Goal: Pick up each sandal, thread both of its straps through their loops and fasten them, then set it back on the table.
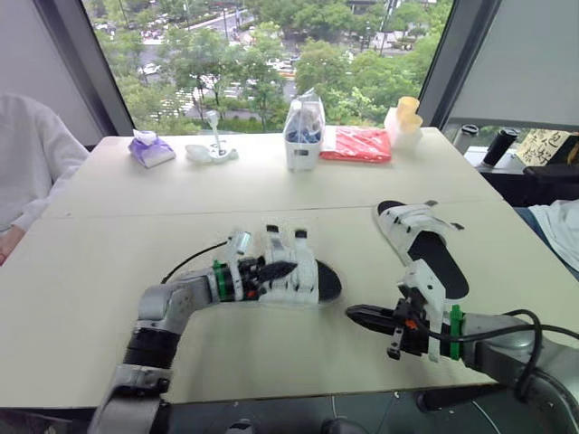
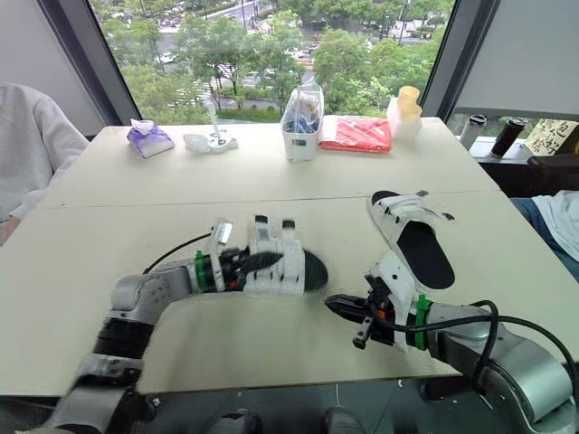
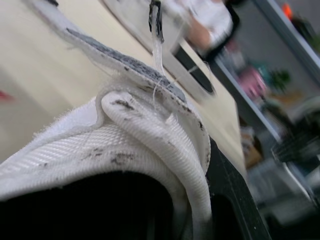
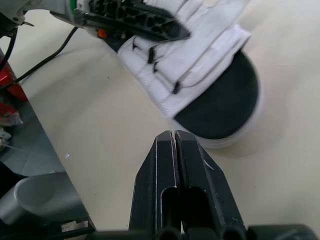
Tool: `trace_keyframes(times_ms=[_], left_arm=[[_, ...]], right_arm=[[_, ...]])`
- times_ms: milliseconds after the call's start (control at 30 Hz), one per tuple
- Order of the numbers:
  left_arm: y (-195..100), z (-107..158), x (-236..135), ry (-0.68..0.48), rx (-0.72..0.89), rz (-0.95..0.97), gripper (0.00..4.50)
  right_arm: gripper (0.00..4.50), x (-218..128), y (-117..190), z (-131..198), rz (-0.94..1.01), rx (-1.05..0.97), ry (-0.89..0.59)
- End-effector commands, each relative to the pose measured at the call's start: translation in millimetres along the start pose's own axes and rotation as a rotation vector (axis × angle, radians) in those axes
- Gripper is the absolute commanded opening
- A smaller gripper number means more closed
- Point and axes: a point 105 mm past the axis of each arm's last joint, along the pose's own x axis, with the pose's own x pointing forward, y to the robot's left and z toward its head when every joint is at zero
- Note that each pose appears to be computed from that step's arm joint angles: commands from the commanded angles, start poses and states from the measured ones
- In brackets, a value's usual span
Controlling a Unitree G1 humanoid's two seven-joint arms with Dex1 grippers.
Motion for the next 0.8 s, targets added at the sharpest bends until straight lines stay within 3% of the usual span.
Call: trace_keyframes(times_ms=[33,167,367,467,667,800], left_arm=[[10,73,10,-0.347,0.074,0.208,0.25],[46,106,1,-0.678,-0.058,0.5,0.25],[83,110,-16,-0.818,-0.125,0.71,0.25],[99,98,-22,-0.801,-0.139,0.754,1.3],[98,84,-27,-0.754,-0.129,0.689,4.42],[66,67,-50,-0.544,0.132,0.659,4.42]], right_arm=[[0.0,4,-9,4,-0.039,-0.019,-0.037],[0.0,12,-13,12,-0.022,-0.02,-0.074],[0.0,20,-13,17,0.011,-0.047,-0.07],[0.0,23,-12,19,0.025,-0.057,-0.068],[0.0,28,-6,15,0.069,-0.04,-0.057],[0.0,29,-2,11,0.094,-0.012,-0.053]])
